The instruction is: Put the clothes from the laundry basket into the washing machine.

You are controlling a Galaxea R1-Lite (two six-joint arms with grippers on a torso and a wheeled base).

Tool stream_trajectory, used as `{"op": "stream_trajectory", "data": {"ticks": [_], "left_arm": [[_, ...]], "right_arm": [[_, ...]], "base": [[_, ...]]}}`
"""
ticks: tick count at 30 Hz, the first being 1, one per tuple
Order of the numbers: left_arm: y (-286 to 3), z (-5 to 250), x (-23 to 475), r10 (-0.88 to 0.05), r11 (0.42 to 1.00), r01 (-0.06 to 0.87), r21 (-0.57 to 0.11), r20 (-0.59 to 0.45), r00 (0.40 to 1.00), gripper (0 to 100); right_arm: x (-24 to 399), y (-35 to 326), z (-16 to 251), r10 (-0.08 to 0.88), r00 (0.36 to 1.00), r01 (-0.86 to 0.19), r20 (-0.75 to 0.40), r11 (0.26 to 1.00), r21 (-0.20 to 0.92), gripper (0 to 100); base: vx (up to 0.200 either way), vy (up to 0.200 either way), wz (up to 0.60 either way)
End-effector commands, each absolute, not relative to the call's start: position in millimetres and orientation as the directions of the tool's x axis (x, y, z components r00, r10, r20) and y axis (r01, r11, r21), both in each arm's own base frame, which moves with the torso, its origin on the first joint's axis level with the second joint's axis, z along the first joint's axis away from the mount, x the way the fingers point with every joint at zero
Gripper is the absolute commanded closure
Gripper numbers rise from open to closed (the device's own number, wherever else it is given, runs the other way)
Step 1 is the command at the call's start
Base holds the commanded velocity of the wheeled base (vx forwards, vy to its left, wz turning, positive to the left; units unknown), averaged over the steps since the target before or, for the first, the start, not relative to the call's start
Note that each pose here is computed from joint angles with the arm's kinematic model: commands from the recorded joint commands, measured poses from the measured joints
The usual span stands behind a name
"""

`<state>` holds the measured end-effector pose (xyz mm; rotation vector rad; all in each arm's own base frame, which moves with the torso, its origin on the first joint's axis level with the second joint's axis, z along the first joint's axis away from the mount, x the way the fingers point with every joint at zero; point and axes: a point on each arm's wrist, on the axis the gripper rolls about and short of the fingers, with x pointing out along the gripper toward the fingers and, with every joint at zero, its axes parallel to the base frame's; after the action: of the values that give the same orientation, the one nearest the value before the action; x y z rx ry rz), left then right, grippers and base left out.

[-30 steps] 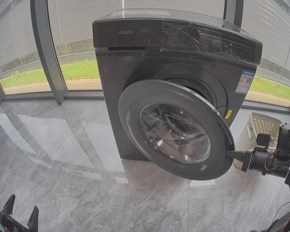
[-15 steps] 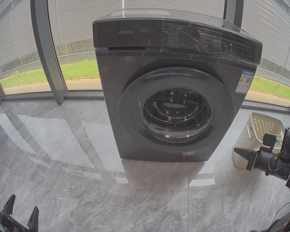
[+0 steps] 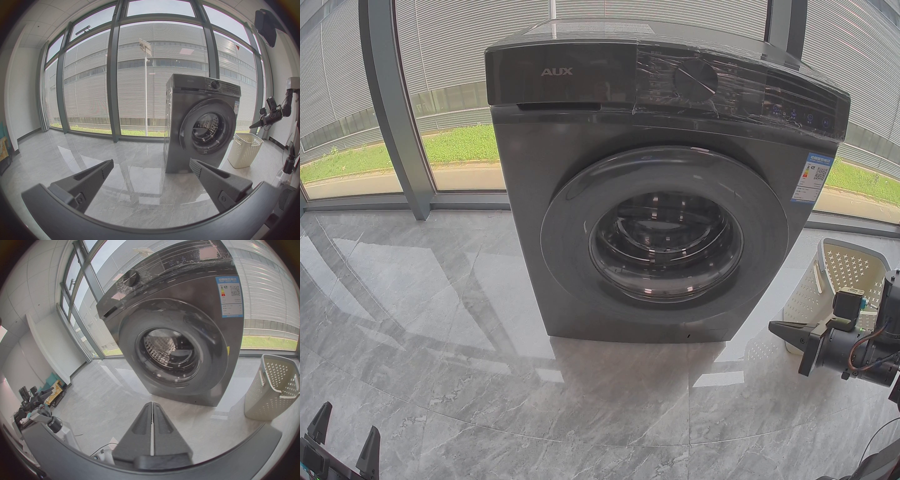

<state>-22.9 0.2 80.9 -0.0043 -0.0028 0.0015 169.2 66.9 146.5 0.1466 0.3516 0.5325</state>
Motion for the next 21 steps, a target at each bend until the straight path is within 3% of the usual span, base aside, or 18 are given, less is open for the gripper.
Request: {"op": "stream_trajectory", "data": {"ticks": [1, 3, 8, 15, 21], "left_arm": [[0.3, 75.6, -22.8, 0.003, 1.000, -0.003, -0.005, 0.002, 1.000, 0], [0.3, 75.6, -22.8, 0.003, 1.000, -0.003, -0.005, 0.002, 1.000, 0], [0.3, 75.6, -22.8, 0.003, 1.000, -0.003, -0.006, 0.002, 1.000, 0], [0.3, 75.6, -22.8, 0.003, 1.000, -0.003, -0.006, 0.002, 1.000, 0], [0.3, 75.6, -22.8, 0.003, 1.000, -0.003, -0.006, 0.002, 1.000, 0]], "right_arm": [[167.9, 68.0, 143.3, 0.491, 0.814, -0.443, -0.309, 0.870, 0.215, 100], [165.3, 69.9, 139.9, 0.502, 0.802, -0.452, -0.323, 0.864, 0.219, 100], [148.8, 78.6, 122.0, 0.576, 0.726, -0.560, -0.377, 0.812, 0.162, 100], [148.4, 76.7, 120.1, 0.578, 0.732, -0.564, -0.359, 0.811, 0.155, 100], [152.6, 77.2, 115.9, 0.572, 0.739, -0.558, -0.357, 0.816, 0.151, 100]], "base": [[0.200, 0.000, 0.00], [0.200, 0.000, 0.00], [0.000, 0.000, 0.00], [0.000, 0.000, -0.51], [0.000, 0.000, 0.00]]}}
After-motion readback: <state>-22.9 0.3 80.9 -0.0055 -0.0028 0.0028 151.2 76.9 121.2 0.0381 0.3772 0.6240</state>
